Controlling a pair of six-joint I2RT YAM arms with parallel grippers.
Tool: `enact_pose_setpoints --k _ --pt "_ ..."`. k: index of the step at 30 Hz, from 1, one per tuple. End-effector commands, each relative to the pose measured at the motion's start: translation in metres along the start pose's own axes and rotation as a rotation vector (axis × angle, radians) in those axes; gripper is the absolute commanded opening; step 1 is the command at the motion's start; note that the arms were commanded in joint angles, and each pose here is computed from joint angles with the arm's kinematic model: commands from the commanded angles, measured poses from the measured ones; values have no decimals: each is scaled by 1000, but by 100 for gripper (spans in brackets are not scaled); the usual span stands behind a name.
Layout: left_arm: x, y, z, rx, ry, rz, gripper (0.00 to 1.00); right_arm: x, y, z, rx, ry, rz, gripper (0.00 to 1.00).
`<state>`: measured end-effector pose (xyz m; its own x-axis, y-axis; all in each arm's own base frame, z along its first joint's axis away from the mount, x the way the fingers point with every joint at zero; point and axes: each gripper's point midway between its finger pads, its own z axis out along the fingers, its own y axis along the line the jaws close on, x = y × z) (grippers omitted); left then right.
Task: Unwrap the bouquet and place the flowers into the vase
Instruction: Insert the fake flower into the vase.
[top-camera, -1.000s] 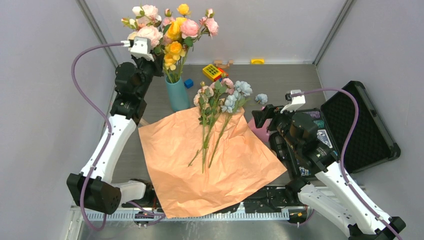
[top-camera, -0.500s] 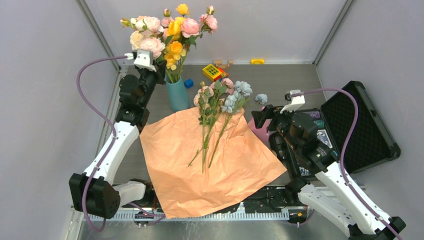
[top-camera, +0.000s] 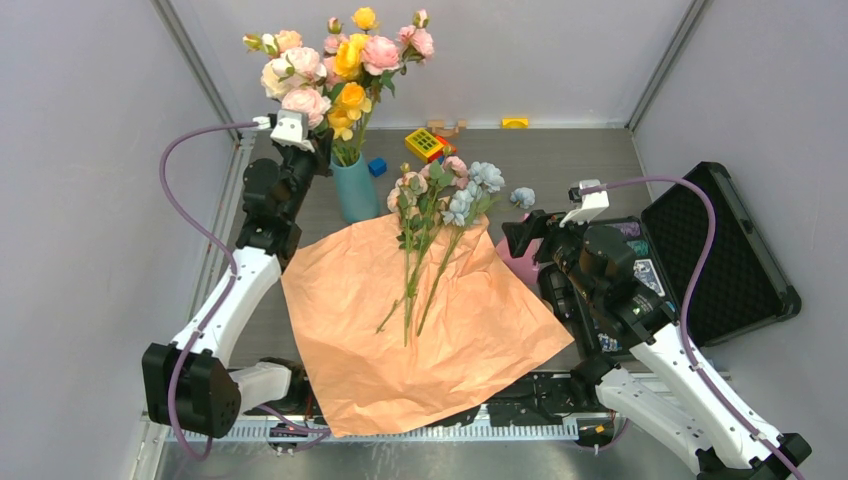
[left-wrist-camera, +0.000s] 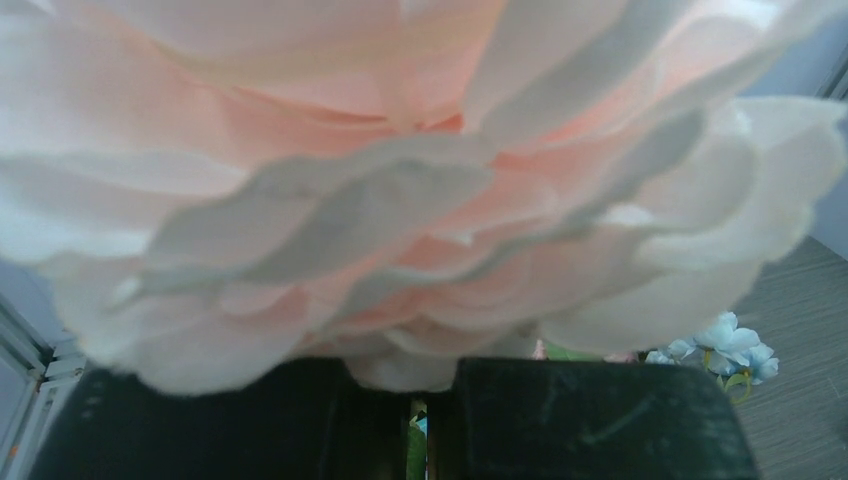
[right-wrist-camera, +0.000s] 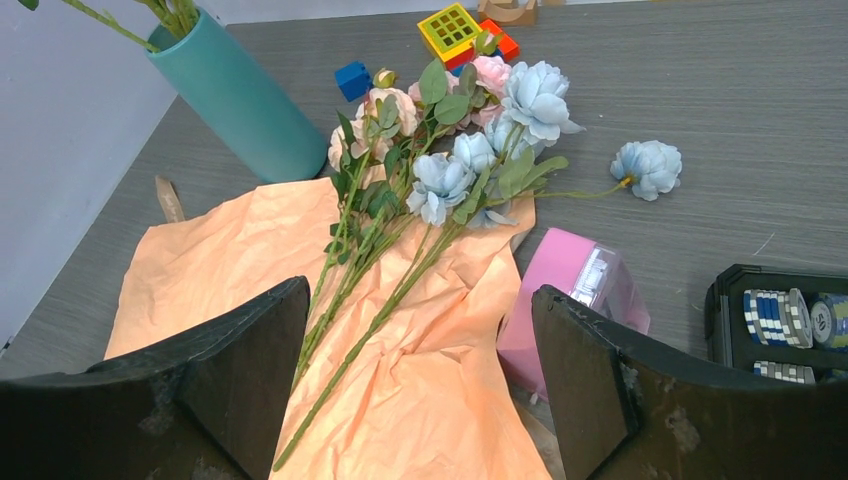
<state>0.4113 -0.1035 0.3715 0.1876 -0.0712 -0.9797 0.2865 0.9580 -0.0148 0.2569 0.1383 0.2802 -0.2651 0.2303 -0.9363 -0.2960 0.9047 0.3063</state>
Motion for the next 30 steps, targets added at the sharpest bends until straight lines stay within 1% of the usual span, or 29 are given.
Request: enact_pose_setpoints --k 1,8,12,16,21,30 --pt "7 1 -5 7 18 -3 0 -12 5 -1 -25 -39 4 87" --pt "27 3 -7 10 67 -24 0 -10 7 -1 -33 -33 9 86" --pt "29 5 -7 2 84 -40 0 -10 7 -1 -35 -31 11 86" --pt "21 9 -6 -20 70 -46 0 -10 8 -1 -39 -33 13 86" --pt "9 10 4 -10 46 -42 0 -10 10 0 -45 -29 16 86" --pt "3 14 16 1 28 -48 0 -12 11 0 -49 -34 21 86"
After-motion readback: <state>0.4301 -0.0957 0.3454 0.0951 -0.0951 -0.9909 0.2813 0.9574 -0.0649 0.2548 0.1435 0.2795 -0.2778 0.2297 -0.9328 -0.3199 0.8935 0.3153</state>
